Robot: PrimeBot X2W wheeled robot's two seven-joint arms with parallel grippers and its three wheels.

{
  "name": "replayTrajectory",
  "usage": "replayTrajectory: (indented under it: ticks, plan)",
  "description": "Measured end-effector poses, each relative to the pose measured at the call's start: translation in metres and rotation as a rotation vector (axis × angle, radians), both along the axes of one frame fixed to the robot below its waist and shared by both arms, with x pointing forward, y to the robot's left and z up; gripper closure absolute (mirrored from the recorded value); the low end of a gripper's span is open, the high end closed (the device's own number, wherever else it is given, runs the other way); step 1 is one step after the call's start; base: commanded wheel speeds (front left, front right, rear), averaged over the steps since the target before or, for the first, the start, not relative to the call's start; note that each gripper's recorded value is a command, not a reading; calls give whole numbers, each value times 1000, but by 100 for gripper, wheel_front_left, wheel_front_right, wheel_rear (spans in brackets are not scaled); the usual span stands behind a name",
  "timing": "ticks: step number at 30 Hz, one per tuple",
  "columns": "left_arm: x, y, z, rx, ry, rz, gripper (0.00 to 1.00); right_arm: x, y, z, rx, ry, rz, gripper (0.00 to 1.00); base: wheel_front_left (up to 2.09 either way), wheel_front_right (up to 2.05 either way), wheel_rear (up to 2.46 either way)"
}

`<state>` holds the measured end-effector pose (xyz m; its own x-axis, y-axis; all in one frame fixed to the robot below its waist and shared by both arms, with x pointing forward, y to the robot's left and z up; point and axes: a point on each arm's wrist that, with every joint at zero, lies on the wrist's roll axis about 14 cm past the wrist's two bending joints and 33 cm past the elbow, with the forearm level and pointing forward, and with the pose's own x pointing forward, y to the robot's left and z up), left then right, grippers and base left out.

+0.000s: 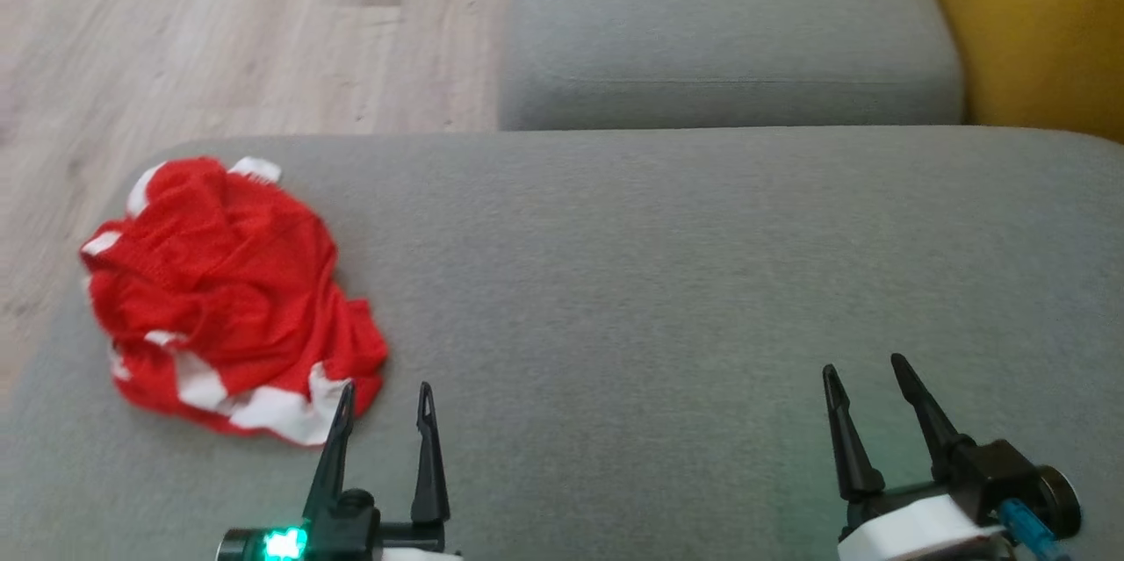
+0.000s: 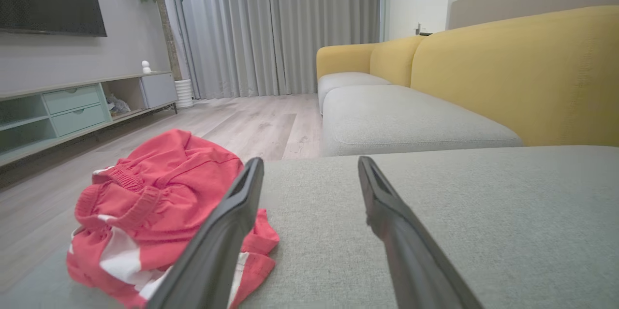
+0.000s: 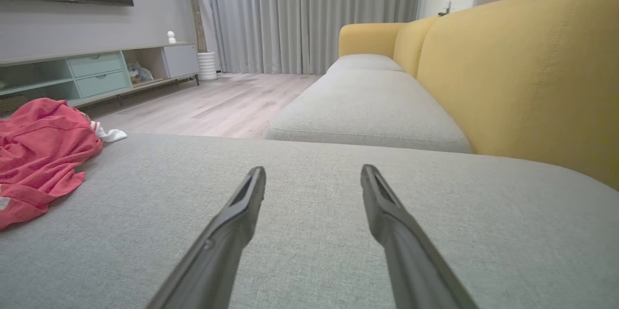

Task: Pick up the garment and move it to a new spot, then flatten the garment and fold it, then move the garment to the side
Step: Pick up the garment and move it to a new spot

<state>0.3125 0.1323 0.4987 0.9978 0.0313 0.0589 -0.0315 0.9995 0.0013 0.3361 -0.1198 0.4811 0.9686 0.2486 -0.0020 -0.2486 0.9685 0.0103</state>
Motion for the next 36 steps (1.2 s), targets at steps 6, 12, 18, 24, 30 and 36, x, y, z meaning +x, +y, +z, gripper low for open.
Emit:
replayTrajectory:
  ticks: [6, 12, 18, 24, 30, 36]
  plan:
    - [-12, 28, -6, -3, 17, 100, 0, 11, 27, -7, 3, 29, 85, 0, 0, 0, 0]
    - [-36, 67, -9, 3, 23, 245, 0, 20, 69, -8, 0, 37, 215, 0, 0, 0, 0]
    - [-66, 111, -5, 25, 12, 425, 0, 25, 114, -10, 1, 47, 351, 0, 0, 0, 0]
    - [-82, 144, -1, 49, 19, 580, 0, 34, 150, -16, 0, 59, 450, 0, 0, 0, 0]
    - [-91, 162, 2, 61, 27, 650, 0, 37, 160, -30, -20, 88, 483, 0, 0, 0, 0]
    - [-70, 191, 18, 36, -18, 668, 0, 48, 148, -51, -85, 113, 458, 0, 0, 0, 0]
